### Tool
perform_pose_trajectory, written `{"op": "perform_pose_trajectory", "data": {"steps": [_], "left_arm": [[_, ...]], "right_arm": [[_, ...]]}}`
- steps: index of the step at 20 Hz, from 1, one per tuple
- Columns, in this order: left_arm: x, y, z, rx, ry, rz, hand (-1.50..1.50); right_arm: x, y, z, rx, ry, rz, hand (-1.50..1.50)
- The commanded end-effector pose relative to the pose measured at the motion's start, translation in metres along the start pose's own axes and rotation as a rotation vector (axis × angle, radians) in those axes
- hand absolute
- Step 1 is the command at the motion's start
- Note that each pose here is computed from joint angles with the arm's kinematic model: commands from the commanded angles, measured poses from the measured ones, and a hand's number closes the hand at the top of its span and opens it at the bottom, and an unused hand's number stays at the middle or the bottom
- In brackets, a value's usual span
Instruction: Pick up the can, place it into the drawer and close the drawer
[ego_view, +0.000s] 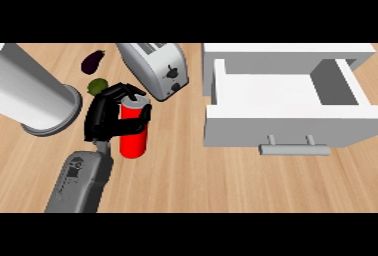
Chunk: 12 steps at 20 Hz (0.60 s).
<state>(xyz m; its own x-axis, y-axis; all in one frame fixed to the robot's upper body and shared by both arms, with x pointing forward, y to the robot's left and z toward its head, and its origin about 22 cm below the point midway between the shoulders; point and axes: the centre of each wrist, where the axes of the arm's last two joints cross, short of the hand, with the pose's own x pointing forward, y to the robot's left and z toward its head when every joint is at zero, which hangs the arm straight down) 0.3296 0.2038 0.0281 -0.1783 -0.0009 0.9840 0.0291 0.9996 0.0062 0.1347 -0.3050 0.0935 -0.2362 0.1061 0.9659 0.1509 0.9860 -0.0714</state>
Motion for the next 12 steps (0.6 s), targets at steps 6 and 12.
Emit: {"op": "perform_pose_trajectory", "data": {"steps": [6,12], "left_arm": [[0.079,-0.077,-0.022,-0.080,-0.010,0.000,1.50],[0.123,-0.121,-0.067,-0.077,-0.073,-0.068,1.50]], "right_arm": [[0.001,-0.008,-0.006,-0.005,-0.023,0.010,-1.50],[0.000,0.012,-0.016,0.010,-0.017,0.011,-1.50]]}}
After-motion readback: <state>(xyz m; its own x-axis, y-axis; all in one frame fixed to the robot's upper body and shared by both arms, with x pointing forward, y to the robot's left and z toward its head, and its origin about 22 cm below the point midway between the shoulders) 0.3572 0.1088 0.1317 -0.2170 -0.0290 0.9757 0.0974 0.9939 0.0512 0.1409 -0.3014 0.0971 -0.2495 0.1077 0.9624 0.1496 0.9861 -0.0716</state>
